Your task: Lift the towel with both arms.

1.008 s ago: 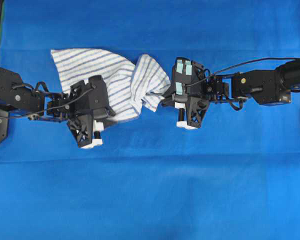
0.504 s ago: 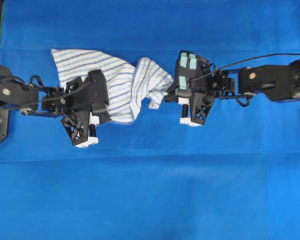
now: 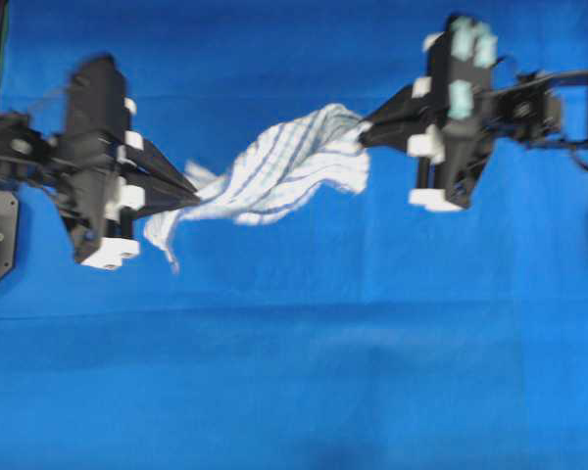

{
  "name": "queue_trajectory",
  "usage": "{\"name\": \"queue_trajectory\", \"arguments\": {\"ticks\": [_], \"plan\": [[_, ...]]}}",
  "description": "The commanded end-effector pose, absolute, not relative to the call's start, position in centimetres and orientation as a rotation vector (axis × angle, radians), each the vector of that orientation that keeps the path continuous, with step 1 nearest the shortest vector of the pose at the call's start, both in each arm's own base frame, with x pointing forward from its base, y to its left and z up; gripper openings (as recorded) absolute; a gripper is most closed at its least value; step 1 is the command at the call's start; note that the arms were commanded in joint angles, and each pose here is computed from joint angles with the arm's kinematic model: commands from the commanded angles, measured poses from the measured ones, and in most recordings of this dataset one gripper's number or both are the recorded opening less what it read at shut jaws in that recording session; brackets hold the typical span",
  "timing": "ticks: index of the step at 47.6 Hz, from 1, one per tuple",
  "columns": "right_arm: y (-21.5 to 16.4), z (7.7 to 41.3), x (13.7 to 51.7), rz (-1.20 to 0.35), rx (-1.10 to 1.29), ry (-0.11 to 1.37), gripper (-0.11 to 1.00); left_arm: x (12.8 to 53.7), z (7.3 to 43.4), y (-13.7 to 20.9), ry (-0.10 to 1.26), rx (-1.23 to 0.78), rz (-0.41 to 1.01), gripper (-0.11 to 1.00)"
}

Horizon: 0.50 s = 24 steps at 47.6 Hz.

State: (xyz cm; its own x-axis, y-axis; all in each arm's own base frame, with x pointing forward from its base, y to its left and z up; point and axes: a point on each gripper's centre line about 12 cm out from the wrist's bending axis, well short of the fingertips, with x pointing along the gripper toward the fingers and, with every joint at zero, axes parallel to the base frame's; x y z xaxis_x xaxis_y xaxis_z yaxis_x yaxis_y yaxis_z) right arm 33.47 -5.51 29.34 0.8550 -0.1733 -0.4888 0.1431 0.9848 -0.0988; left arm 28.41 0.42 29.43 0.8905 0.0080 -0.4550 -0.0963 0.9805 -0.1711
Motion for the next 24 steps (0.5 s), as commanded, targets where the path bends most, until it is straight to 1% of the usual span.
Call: {"name": "queue_trajectory", "arguments": {"ticks": [1, 8, 13, 17, 24], "plan": [[-5.5, 33.4, 32.3, -0.180, -0.082, 0.440, 0.04, 28.1, 32.6, 0.5, 0.383, -0.192, 0.048, 0.01], [-5.5, 36.9, 30.7, -0.199, -0.102, 0.386, 0.04, 27.5, 35.8, 0.9, 0.294, -0.193, 0.055, 0.01], [-5.5, 39.2, 29.5, -0.215, -0.110, 0.353, 0.04, 27.2, 37.6, 1.1, 0.259, -0.192, 0.061, 0.01], [-5.4, 41.0, 28.4, -0.226, -0.119, 0.326, 0.04, 26.8, 38.9, 1.4, 0.246, -0.191, 0.068, 0.01], [-5.4, 43.2, 27.3, -0.239, -0.146, 0.277, 0.04, 26.4, 40.3, 1.8, 0.245, -0.191, 0.084, 0.01]]}}
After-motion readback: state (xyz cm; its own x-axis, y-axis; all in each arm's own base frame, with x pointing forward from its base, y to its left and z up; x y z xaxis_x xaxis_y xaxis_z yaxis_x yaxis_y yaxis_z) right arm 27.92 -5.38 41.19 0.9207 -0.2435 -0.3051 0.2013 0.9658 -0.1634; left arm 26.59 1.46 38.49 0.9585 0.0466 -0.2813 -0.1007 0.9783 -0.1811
